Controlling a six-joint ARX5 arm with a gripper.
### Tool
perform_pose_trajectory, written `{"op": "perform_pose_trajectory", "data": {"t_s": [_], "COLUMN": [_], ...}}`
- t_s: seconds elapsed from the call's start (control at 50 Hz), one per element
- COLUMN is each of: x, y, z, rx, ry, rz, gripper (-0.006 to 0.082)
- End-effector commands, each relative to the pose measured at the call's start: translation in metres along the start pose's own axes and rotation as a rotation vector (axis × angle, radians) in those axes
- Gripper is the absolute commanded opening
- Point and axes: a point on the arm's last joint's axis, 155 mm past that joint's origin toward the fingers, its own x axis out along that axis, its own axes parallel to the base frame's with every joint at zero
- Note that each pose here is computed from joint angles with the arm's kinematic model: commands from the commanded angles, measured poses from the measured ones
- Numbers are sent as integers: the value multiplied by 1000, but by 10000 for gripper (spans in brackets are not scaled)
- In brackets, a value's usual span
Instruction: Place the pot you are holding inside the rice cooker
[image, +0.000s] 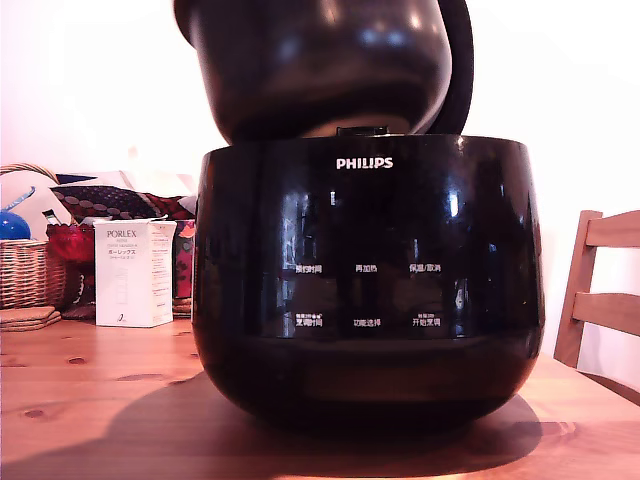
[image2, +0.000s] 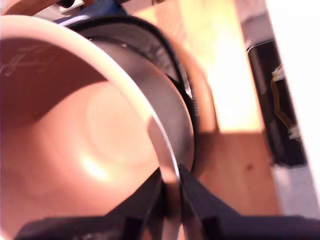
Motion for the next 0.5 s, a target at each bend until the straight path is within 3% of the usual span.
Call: {"op": "perform_pose_trajectory", "data": {"t_s": [0.0,0.48], "x": [-2,24], "y": [10,15], "z": [6,-2], "rx": [37,247], "ry": [-9,89], "rz": [35,13], "gripper": [-24,-24]}}
